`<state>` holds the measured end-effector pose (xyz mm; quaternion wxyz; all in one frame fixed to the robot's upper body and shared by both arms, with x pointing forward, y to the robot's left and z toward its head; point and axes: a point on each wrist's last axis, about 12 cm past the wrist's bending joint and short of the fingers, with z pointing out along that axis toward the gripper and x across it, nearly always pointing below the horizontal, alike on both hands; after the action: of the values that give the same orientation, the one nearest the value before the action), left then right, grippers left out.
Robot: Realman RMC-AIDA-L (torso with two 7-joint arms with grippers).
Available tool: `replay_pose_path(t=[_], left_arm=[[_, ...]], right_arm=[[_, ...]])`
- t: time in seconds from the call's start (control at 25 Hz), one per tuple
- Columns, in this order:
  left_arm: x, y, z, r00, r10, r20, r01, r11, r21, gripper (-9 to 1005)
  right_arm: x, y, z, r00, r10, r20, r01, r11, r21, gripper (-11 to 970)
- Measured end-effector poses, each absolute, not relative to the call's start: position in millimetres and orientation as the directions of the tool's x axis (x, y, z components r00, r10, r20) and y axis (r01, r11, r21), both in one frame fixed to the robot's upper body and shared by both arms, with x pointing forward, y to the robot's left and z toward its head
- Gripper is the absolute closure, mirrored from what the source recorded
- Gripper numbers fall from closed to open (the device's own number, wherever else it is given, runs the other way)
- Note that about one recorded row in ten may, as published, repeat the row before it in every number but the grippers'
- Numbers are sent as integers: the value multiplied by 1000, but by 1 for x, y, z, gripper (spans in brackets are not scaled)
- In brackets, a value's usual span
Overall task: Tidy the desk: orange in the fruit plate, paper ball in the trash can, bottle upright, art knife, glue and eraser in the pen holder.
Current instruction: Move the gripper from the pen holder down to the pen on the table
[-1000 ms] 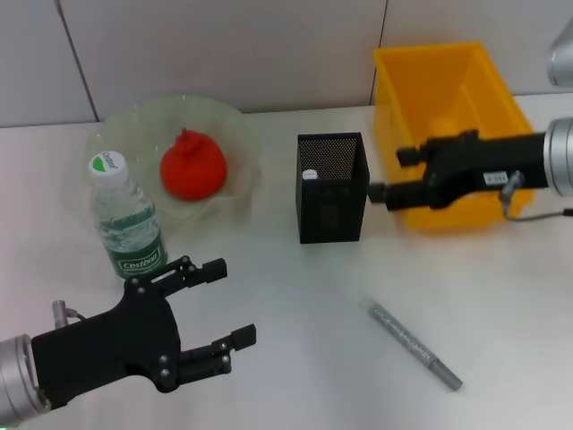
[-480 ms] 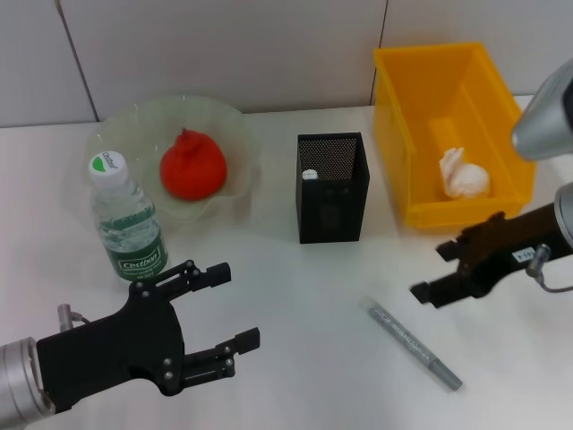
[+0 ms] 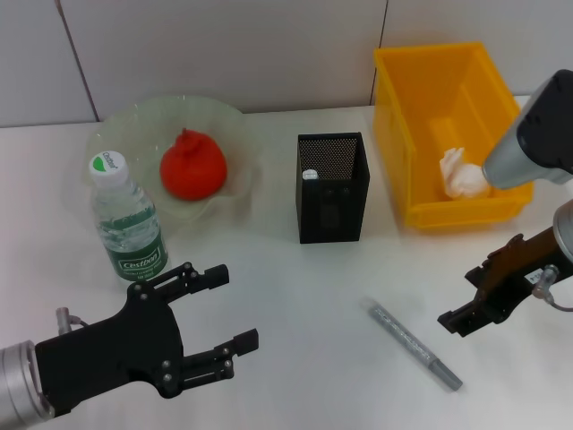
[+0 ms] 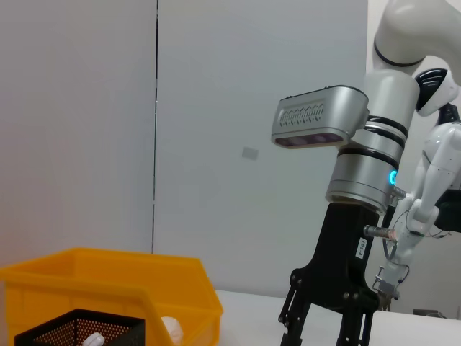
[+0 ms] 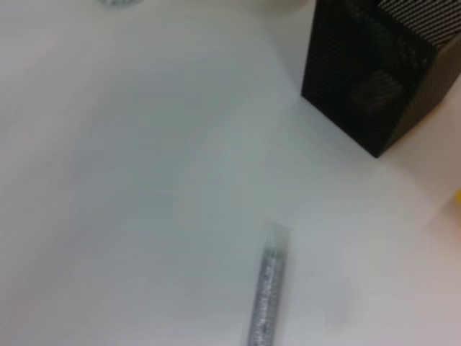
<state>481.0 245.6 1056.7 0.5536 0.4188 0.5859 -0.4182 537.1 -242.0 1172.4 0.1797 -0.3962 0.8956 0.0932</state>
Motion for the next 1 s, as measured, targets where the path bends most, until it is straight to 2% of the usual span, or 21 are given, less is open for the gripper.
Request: replay_pose_path(t=[0.6, 1.0], left_arm=[[483, 246, 1058, -23, 27, -999, 951, 307, -14, 192], [486, 246, 1060, -9, 29, -1000, 952, 306, 1, 192]], right_arm=[[566, -214, 1172, -654, -697, -293, -744, 662, 88, 199], [575, -206, 1160, -671, -673, -309, -728, 677, 106, 199]])
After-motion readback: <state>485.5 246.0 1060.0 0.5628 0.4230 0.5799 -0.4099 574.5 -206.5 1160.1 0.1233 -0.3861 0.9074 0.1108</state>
